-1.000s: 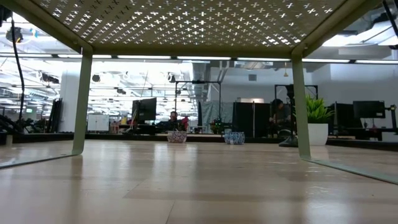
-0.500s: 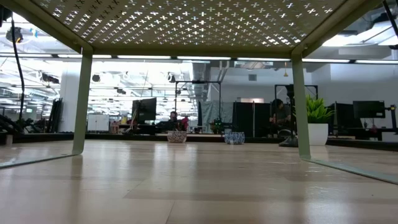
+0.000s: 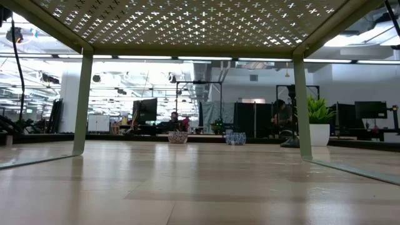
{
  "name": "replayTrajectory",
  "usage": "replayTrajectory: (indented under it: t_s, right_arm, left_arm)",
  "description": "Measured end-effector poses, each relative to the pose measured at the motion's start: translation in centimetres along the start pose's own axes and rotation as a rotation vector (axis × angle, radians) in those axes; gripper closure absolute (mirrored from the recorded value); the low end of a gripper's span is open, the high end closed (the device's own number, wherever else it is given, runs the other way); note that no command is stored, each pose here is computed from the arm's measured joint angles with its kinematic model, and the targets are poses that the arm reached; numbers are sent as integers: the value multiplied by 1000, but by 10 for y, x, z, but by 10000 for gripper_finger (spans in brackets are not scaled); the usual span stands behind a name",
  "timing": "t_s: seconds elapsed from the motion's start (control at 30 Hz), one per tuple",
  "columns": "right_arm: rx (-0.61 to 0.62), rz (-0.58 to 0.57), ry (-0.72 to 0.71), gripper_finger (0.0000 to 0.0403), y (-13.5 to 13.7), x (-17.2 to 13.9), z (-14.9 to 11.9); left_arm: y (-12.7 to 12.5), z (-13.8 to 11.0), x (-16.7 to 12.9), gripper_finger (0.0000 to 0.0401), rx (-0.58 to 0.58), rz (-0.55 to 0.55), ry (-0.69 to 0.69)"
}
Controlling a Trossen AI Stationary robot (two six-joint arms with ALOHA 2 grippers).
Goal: Stock candles on shelf
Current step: Put the black candle holder on the shelf
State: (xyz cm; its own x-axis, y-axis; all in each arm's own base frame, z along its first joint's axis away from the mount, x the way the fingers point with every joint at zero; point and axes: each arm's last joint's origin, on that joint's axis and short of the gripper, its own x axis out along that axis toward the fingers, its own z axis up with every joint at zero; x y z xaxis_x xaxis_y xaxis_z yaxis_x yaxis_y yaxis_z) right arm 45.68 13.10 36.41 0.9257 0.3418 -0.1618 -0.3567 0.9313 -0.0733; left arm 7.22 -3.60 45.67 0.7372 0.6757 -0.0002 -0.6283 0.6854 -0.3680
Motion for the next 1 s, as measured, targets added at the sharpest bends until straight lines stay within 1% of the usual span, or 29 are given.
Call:
replayTrajectory:
  t_s: [0.13,0.33,0.67,0.87,1.0]
  right_arm:
    - [0,0,0,324,0,0,0]
    - [41,41,-16,324,1,16,-15]
    - [45,46,2,324,0,15,-15]
    - [68,37,24,308,-5,14,-18]
    - [69,37,32,304,-6,14,-19]
  left_arm:
    - [0,0,0,164,6,0,0]
    - [0,0,0,164,6,0,0]
    - [0,0,0,164,6,0,0]
    - [0,0,0,164,6,0,0]
    - [0,0,0,164,6,0,0]
